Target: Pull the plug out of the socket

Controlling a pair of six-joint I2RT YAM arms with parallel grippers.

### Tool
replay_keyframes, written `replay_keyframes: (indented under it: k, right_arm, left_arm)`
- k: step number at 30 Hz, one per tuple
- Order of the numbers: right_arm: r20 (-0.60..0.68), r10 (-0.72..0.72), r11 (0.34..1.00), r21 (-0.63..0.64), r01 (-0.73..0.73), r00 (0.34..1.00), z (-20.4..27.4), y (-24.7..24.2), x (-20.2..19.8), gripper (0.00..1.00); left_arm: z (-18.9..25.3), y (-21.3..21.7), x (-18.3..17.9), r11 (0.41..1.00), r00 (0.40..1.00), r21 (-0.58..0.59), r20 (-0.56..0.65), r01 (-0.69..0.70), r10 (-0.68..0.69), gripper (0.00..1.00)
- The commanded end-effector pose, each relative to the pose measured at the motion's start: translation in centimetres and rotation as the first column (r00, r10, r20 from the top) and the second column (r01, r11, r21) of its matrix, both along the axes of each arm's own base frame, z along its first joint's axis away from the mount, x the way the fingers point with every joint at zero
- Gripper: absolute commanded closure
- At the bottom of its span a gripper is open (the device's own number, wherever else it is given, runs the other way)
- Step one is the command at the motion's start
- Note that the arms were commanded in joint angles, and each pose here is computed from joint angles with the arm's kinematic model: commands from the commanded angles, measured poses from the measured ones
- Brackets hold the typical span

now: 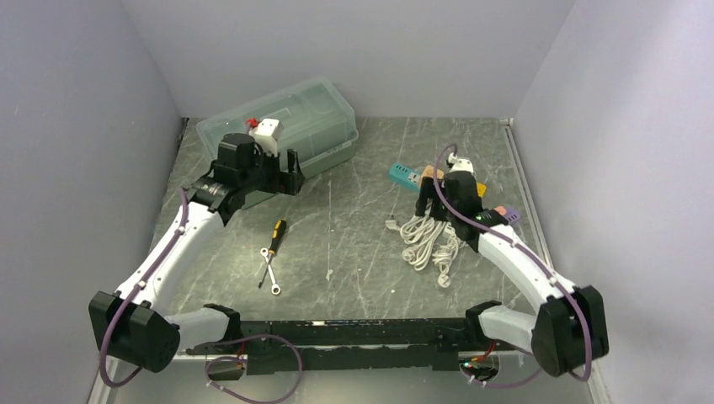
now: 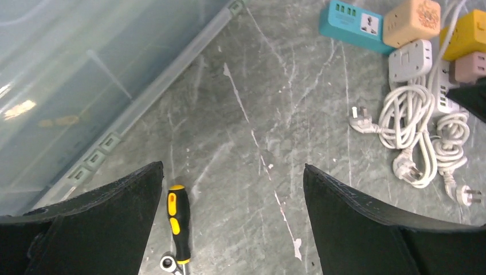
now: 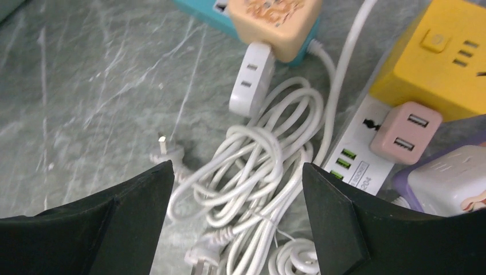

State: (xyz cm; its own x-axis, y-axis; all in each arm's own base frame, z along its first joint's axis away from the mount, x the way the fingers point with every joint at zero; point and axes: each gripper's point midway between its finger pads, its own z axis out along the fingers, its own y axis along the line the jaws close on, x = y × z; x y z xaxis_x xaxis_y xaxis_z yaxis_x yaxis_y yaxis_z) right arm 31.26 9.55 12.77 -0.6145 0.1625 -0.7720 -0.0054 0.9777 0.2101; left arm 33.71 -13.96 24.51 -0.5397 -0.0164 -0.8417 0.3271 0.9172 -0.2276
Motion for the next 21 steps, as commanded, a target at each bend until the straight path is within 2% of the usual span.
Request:
replay_keyframes:
  k: [1,9,11,14,21]
  right_arm:
    - [0.025,-0.197,0.977,-0.073,0.198,0.98,1.6,-2.2,2.5,0.16]
    - [0.031,-0.256,0.961,-0.096,0.258,0.966,1.3,-1.7,5.5,0.21]
    - [0.033,-0.247,0.962,-0.114,0.249,0.968,1.2,-1.4,6.5,0.18]
    - [0.018,-0.25,0.958,-0.142,0.25,0.968,1.2,-1.1,8.3,0.08]
    - [-0.04,-0.362,0.91,-0.234,0.343,0.931,-0.1,-1.5,11.7,0.04]
  left_arm:
    - [1.9,-0.7,0.2,1.0,0.997,0.003,0.072,0.021,-0.021,0.04]
    - [1.4,-0.4,0.4,1.0,0.999,0.018,0.054,-0.002,0.001,0.03]
    - [1.4,-0.3,0.4,1.0,0.998,0.021,0.059,-0.004,0.003,0.02]
    - [1.2,-0.1,0.4,0.999,0.998,0.032,0.06,-0.011,0.009,0.02]
    - [0.6,-0.1,0.7,0.999,0.999,0.043,0.036,-0.018,0.017,0.0]
